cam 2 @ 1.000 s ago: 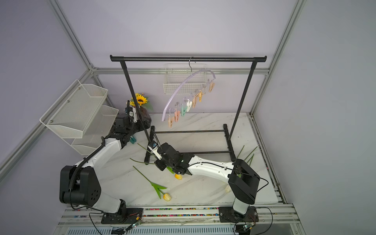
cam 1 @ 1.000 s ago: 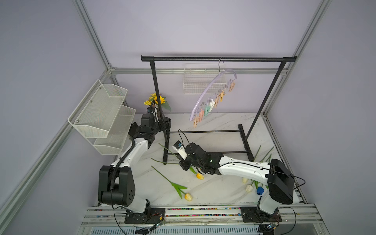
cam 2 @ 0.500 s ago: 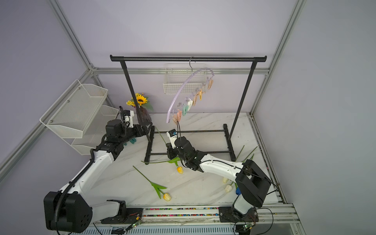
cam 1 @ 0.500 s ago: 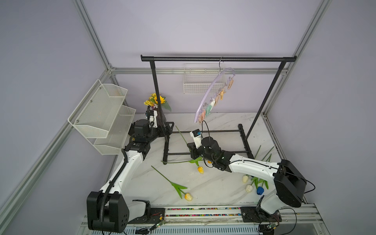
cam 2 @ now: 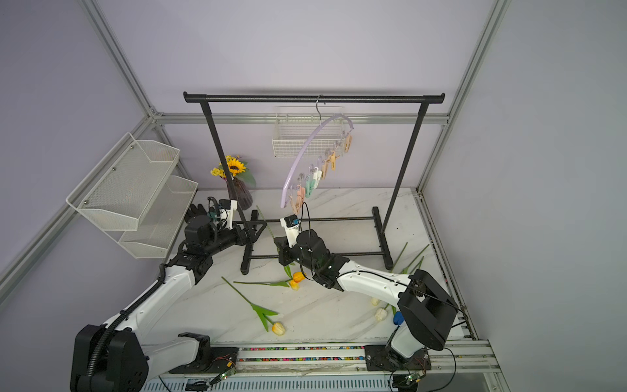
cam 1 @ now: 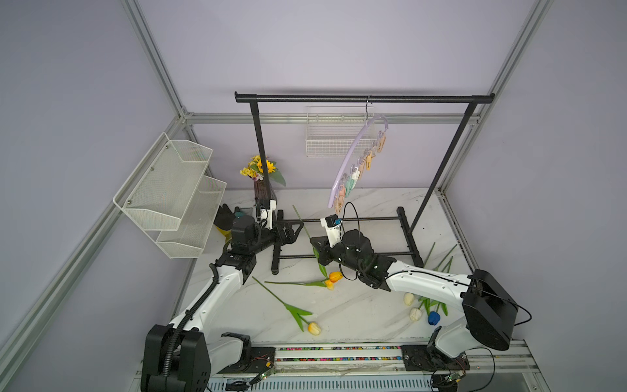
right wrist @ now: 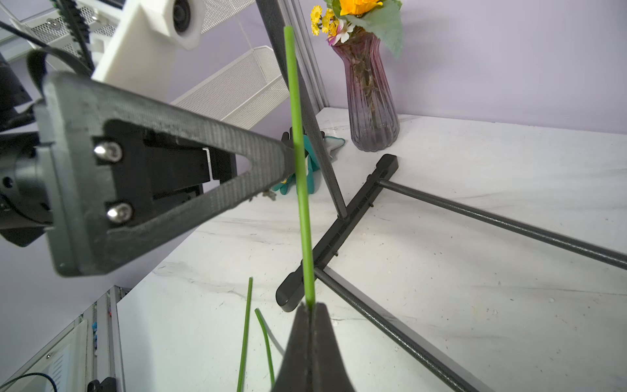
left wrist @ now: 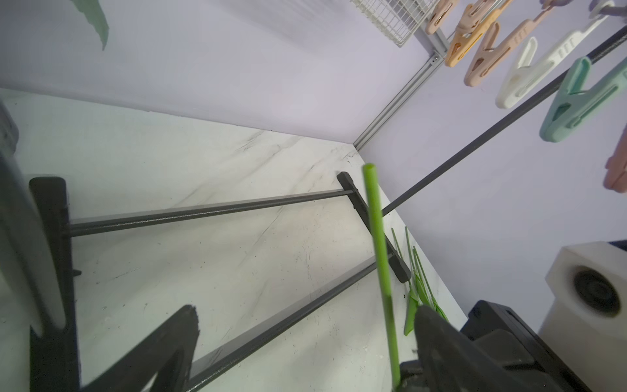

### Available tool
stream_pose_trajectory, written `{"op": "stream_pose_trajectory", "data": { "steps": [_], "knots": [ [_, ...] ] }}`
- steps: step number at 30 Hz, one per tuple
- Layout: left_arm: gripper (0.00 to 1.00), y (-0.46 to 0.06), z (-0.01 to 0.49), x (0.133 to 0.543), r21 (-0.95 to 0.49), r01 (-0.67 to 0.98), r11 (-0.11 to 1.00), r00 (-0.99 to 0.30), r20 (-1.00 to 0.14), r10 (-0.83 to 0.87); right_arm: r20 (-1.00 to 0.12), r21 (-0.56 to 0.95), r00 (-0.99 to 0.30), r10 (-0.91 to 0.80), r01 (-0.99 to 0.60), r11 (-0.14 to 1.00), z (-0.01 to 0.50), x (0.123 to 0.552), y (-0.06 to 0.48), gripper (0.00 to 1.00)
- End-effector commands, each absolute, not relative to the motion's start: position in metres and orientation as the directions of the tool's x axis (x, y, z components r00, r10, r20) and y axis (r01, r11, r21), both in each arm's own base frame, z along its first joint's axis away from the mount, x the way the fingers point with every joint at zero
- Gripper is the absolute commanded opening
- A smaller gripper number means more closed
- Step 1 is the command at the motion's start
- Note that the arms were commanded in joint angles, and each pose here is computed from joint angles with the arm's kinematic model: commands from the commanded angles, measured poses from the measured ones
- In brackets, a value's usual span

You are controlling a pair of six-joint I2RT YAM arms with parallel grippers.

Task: Dry the flowers on a clothes hanger
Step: Pick up the flower at the center of the board.

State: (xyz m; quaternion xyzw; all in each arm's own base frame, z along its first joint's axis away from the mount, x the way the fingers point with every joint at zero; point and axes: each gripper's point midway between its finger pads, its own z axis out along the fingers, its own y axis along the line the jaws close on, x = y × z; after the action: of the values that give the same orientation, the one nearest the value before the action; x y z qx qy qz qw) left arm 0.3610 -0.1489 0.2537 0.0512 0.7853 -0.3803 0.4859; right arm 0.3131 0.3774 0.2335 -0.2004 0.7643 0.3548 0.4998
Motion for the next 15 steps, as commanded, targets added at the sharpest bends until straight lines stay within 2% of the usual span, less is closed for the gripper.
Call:
{"op": "stream_pose_trajectory", "data": {
  "steps": [1, 4, 9, 15],
  "knots": [
    [0.99, -0.162, 0.289, 0.352, -0.512, 0.570, 0.643, -0.434, -0.852, -0.294, -0.914, 0.360, -0.393, 0.100, -0.673, 0.646, 0.252, 0.311, 0.375, 0.00],
    [0.97, -0.164, 0.298, 0.350, -0.514, 0.593, 0.620, -0.412, -0.855, -0.314, -0.915, 0.361, -0.392, 0.098, -0.684, 0.633, 0.251, 0.308, 0.375, 0.00],
    [0.82, -0.176, 0.307, 0.351, -0.523, 0.615, 0.589, -0.409, -0.851, -0.329, -0.917, 0.361, -0.387, 0.095, -0.707, 0.609, 0.250, 0.303, 0.377, 0.00],
    [0.54, -0.189, 0.306, 0.358, -0.550, 0.605, 0.576, -0.439, -0.834, -0.335, -0.921, 0.358, -0.378, 0.096, -0.722, 0.591, 0.251, 0.300, 0.379, 0.00]
  ]
}}
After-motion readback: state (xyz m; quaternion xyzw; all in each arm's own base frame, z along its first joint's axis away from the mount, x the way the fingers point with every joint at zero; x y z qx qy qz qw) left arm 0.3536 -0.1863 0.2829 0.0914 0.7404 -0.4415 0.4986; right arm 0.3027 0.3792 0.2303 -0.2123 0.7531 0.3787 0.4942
